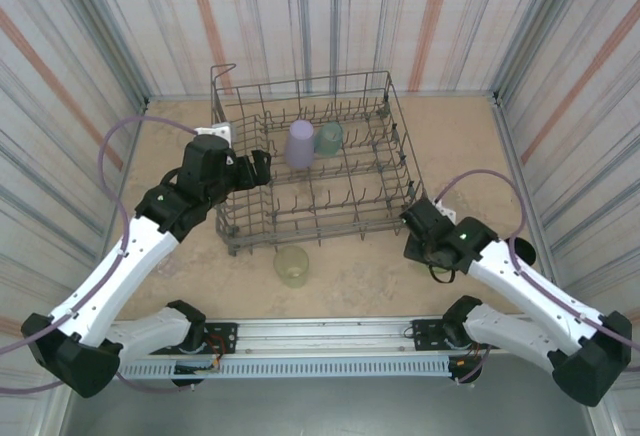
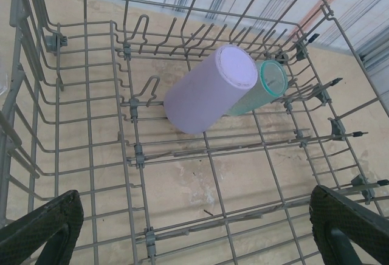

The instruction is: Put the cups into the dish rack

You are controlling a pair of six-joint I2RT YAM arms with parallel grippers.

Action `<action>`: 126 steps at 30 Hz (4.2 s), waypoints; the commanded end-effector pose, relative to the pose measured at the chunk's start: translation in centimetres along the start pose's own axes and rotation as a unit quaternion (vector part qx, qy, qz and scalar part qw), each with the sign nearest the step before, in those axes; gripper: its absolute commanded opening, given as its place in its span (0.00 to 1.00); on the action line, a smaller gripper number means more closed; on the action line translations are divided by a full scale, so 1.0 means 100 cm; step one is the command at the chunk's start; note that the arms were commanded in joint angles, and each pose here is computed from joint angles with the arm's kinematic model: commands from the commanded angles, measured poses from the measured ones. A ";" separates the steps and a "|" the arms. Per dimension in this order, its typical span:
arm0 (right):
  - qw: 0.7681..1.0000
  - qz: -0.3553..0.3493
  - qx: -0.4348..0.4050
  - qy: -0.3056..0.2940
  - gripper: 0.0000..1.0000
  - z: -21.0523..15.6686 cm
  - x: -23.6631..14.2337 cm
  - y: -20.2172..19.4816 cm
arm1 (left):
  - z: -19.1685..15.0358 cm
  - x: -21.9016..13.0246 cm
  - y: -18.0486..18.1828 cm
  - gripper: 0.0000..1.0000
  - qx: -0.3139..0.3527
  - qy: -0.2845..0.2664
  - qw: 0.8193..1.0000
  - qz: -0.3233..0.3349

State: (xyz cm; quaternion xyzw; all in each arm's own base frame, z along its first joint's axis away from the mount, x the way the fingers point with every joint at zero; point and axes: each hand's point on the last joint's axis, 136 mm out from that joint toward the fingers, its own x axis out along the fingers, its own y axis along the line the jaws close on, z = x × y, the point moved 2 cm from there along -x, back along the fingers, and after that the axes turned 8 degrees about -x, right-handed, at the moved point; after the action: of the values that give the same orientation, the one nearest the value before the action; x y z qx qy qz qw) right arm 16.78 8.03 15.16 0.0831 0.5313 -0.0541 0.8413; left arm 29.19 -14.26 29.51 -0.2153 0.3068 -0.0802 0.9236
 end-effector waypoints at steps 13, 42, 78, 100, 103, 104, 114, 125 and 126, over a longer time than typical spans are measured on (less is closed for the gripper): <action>0.996 -0.041 -0.009 -0.080 0.00 0.097 -0.076 -0.039 | 0.014 -0.003 -0.010 0.99 0.020 0.004 1.000 -0.009; 0.927 0.319 0.003 -0.200 0.00 0.283 -0.087 0.078 | 0.073 0.067 -0.073 0.99 -0.046 0.027 0.996 -0.066; 0.736 0.633 -0.012 -0.240 0.00 0.312 -0.101 0.191 | 0.113 0.146 -0.090 0.99 -0.375 0.081 0.877 -0.291; 0.705 0.673 -0.028 -0.222 0.00 0.299 -0.101 0.249 | 0.111 0.145 -0.108 0.99 -0.404 0.114 0.836 -0.353; 0.702 0.677 -0.032 -0.217 0.00 0.298 -0.101 0.257 | 0.112 0.144 -0.112 0.99 -0.403 0.115 0.834 -0.360; 0.702 0.678 -0.032 -0.217 0.00 0.298 -0.100 0.259 | 0.112 0.144 -0.113 0.99 -0.403 0.115 0.833 -0.362; 0.701 0.679 -0.025 -0.218 0.00 0.300 -0.090 0.269 | 0.109 0.139 -0.115 0.86 -0.409 0.117 0.826 -0.369; 0.703 0.678 -0.022 -0.215 0.03 0.300 -0.094 0.271 | 0.105 0.136 -0.118 0.33 -0.403 0.118 0.826 -0.376; 0.702 0.679 -0.023 -0.215 0.06 0.299 -0.096 0.271 | 0.105 0.137 -0.118 0.29 -0.402 0.118 0.827 -0.375</action>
State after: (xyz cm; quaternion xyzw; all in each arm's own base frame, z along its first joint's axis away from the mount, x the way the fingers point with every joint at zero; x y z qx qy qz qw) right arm 44.31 28.48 36.45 0.3887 0.1611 0.5181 0.7447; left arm 47.70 -24.29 33.48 -0.6684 0.3175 -0.2820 0.6107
